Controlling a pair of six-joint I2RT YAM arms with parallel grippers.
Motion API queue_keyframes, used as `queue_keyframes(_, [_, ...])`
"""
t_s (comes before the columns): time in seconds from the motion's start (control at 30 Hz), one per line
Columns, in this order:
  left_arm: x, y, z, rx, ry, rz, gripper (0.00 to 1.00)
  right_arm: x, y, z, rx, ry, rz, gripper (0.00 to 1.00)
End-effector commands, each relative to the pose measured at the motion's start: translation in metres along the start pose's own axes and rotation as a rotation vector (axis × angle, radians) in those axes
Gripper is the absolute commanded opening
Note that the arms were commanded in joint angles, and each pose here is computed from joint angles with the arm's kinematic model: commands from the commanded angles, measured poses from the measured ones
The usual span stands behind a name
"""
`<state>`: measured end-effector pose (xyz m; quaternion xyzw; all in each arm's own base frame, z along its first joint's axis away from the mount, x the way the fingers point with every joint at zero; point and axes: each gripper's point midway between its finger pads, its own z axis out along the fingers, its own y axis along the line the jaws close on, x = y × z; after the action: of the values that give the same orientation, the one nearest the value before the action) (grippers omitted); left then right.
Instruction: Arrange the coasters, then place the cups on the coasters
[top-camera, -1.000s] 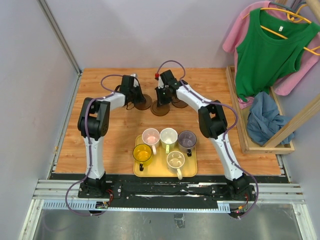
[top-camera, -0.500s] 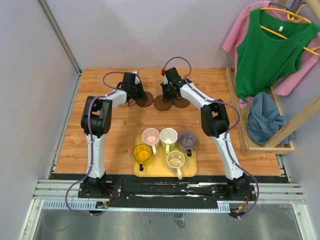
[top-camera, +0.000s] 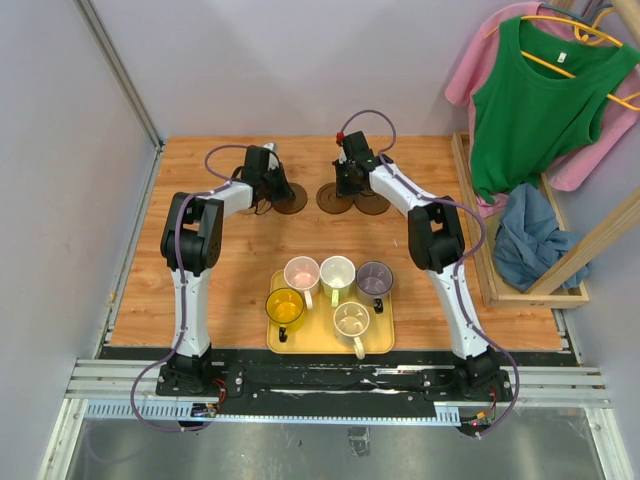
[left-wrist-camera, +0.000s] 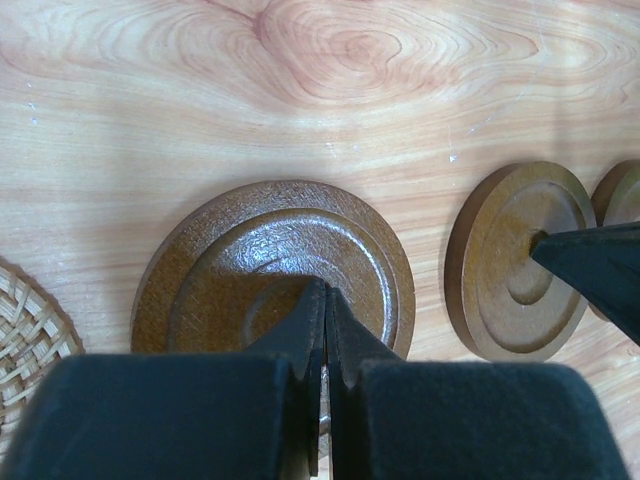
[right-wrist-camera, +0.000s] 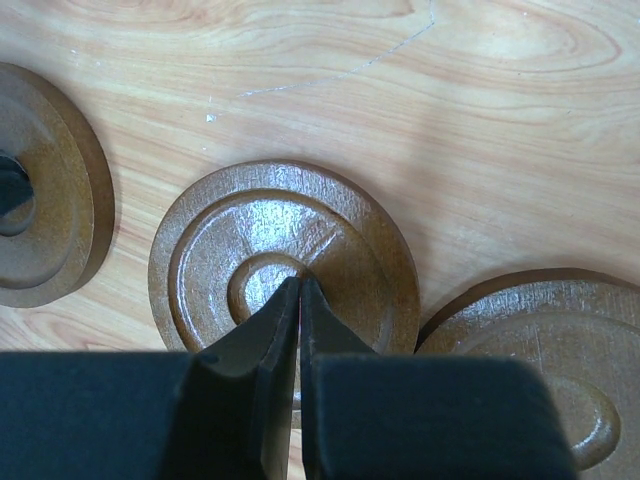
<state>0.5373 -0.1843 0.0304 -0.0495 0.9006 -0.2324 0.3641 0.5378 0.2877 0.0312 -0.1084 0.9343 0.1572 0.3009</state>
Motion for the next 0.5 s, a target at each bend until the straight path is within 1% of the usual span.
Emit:
queue_keyframes(0.0, [0.043,0.014,-0.002,-0.035,0.129,-0.021,0.01,0.030,-0.014,0.004,0.024,0.091,-0.002,0.05])
queue_keyframes(0.23, [0.046,0.011,-0.004,-0.018,0.130,-0.028,0.00,0.037,0.006,0.003,-0.016,0.106,-0.061,0.06])
queue_keyframes(0.47, [0.047,0.012,-0.006,-0.018,0.130,-0.026,0.00,0.041,0.020,0.003,-0.045,0.113,-0.087,0.06])
